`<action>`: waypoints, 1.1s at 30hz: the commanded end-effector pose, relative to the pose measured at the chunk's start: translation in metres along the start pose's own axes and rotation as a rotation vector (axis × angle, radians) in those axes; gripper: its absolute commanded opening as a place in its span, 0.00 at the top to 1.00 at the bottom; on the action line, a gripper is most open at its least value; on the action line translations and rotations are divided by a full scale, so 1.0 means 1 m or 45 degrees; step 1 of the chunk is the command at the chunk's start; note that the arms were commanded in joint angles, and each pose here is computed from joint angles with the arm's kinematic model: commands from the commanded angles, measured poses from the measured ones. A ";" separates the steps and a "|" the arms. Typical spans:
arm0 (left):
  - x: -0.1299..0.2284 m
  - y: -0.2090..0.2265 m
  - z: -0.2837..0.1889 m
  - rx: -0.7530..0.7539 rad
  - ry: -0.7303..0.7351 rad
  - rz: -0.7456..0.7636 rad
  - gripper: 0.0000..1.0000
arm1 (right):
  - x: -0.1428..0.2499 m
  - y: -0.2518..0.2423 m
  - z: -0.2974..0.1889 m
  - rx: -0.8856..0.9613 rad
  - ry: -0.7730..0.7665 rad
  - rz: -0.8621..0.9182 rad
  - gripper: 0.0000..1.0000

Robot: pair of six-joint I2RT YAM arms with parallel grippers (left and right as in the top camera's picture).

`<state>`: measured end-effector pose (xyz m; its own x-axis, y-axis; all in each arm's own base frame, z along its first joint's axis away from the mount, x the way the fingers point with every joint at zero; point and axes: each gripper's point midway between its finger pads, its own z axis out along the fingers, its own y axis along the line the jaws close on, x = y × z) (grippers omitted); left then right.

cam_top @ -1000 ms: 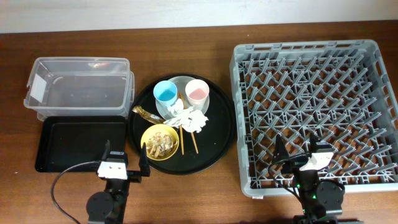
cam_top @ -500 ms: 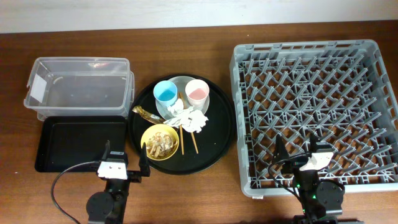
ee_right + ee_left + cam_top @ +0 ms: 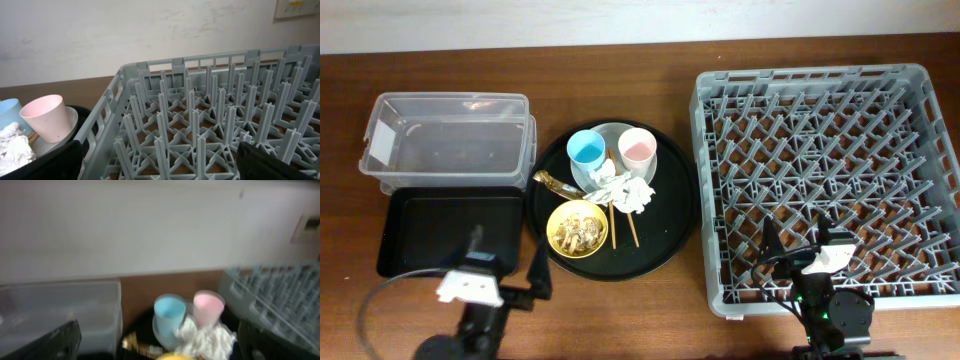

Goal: Sort waste into correct bins and load items into the dishwasher rack
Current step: 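Reach the left gripper to the gold wrapper and grasp it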

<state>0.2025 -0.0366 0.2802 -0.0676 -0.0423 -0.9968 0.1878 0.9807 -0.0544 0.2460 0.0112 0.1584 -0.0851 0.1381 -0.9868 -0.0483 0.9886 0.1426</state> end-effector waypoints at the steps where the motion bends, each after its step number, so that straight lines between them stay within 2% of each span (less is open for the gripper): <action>1: -0.042 -0.012 -0.010 0.056 0.190 -0.035 0.01 | 0.004 0.001 0.000 -0.010 0.011 0.011 0.02; 4: -0.057 -0.016 0.000 0.060 0.585 -0.082 0.01 | 0.004 0.001 0.000 -0.010 0.011 0.011 0.02; 6: -0.065 -0.021 0.016 0.099 0.726 -0.112 0.01 | 0.004 0.001 0.000 -0.010 0.011 0.010 0.02; 8: -0.057 -0.020 0.030 0.090 0.843 -0.127 0.01 | 0.004 0.001 0.000 -0.010 0.011 0.011 0.02; 9: -0.047 -0.019 0.037 0.085 0.907 -0.135 0.06 | 0.004 0.001 0.000 -0.010 0.011 0.011 0.02; 10: -0.038 -0.018 0.041 0.081 0.962 -0.142 0.21 | 0.004 0.001 0.000 -0.010 0.011 0.011 0.02; 12: -0.018 -0.016 0.051 0.072 1.083 -0.158 0.41 | 0.004 0.001 0.000 -0.010 0.011 0.011 0.02; 15: 0.016 -0.006 0.061 -0.005 1.292 -0.168 0.47 | 0.004 0.001 0.000 -0.010 0.011 0.011 0.02; 18: 0.040 0.011 0.067 -0.169 1.431 -0.206 0.47 | 0.004 0.001 0.000 -0.010 0.011 0.011 0.02; 19: 0.048 0.012 0.073 -0.189 1.468 -0.238 0.37 | 0.004 0.001 0.000 -0.010 0.011 0.011 0.02; 20: 0.054 0.012 0.076 -0.212 1.494 -0.269 0.33 | 0.004 0.001 0.000 -0.010 0.011 0.011 0.02; 26: 0.080 0.015 0.094 -0.289 1.588 -0.359 0.32 | 0.004 0.001 0.000 -0.010 0.011 0.011 0.02; 28: 0.086 0.015 0.098 -0.294 1.609 -0.362 0.21 | 0.004 0.001 0.000 -0.010 0.011 0.011 0.02; 32: 0.096 0.016 0.103 -0.336 1.639 -0.411 0.21 | 0.004 0.001 0.000 -0.010 0.011 0.011 0.02; 33: 0.098 0.017 0.106 -0.338 1.635 -0.414 0.32 | 0.004 0.001 0.000 -0.010 0.011 0.011 0.02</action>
<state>0.2971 -0.0450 0.1775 -0.9678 -0.1854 -0.1701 -0.1663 0.9787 -0.1204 0.2461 0.0113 0.1578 -0.0870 0.1381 -0.9866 -0.0484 0.9886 0.1427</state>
